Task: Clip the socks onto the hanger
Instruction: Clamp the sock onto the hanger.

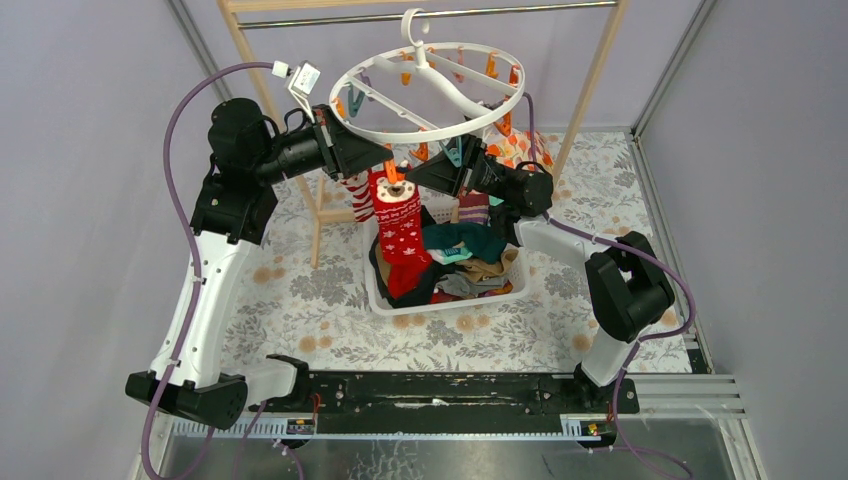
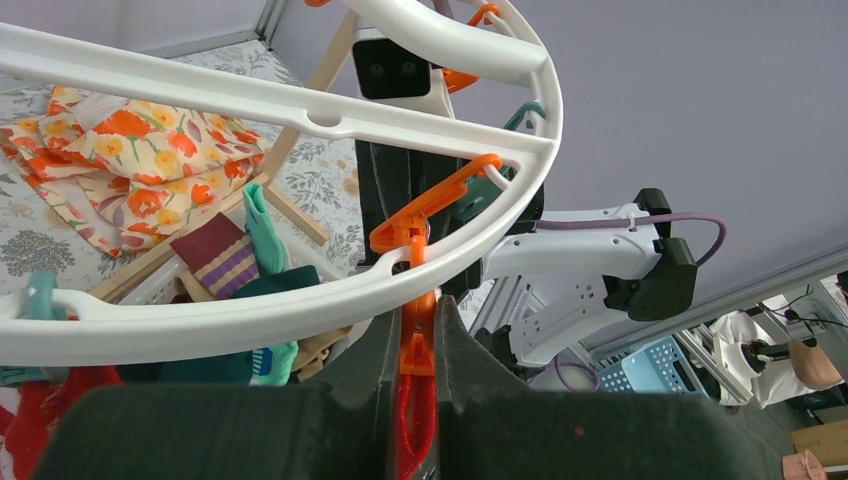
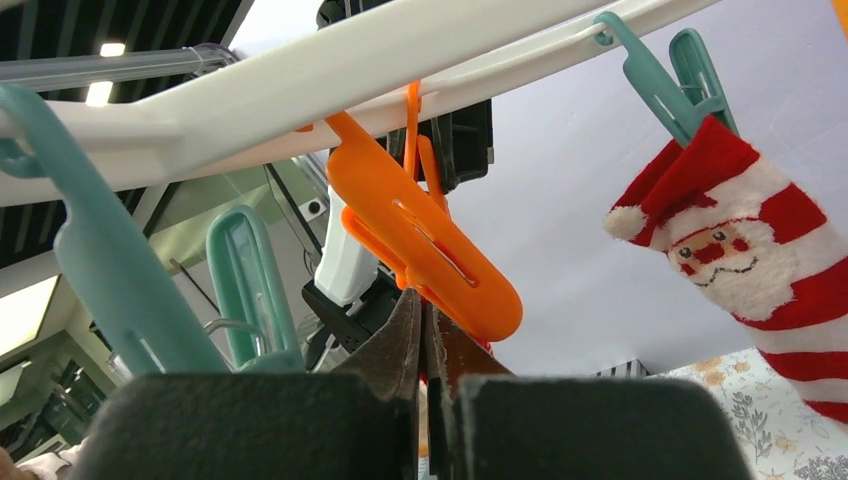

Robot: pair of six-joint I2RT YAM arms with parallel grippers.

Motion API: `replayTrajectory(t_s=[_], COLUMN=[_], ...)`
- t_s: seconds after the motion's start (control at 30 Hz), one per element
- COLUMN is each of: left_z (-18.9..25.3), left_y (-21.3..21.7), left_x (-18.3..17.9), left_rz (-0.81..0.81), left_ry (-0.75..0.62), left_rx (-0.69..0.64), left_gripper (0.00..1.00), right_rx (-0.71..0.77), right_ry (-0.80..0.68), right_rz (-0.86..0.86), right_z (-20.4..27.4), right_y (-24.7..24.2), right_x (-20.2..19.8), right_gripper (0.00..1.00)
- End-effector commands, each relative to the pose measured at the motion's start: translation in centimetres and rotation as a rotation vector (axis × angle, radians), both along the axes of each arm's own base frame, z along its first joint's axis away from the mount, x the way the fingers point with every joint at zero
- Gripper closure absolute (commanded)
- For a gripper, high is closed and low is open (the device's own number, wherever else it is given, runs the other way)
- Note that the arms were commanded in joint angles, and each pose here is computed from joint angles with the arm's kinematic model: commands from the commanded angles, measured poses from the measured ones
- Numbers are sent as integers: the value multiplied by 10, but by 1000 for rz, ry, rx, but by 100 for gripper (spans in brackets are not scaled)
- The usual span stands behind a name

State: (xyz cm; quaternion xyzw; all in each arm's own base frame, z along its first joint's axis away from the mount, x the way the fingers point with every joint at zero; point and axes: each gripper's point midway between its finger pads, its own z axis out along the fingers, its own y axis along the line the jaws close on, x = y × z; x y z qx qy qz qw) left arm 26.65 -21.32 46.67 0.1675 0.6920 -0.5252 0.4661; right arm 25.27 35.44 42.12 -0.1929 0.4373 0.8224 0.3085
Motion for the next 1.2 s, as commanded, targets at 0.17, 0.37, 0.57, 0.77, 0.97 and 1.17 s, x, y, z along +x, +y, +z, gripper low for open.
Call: replayTrajectory(t_s=[0.17, 0.37, 0.57, 0.77, 0.97, 1.17], left_z=[9, 9, 9, 11, -3, -42], left_y=[-3, 2, 6, 8, 13, 21], left_x=[-12, -6, -2, -8, -16, -26], left_rz=[-61, 4, 49, 47, 64, 103], left_ry=[-55, -84, -82, -91, -88, -21], left_rx=[-10, 1, -2, 2, 46, 80], left_gripper=[100, 92, 57, 30, 21, 19], right_rx=[166, 173, 162, 161, 171, 157], right_ry=[-212, -214, -206, -196, -199, -156], right_rz=[-73, -72, -57, -60, -66, -75], right_z=[50, 51, 47, 45, 49, 38], right_y=[-27, -25, -20, -19, -21, -19], right_x=[-27, -28, -27, -25, -26, -21], right_gripper=[100, 100, 100, 100, 95, 87])
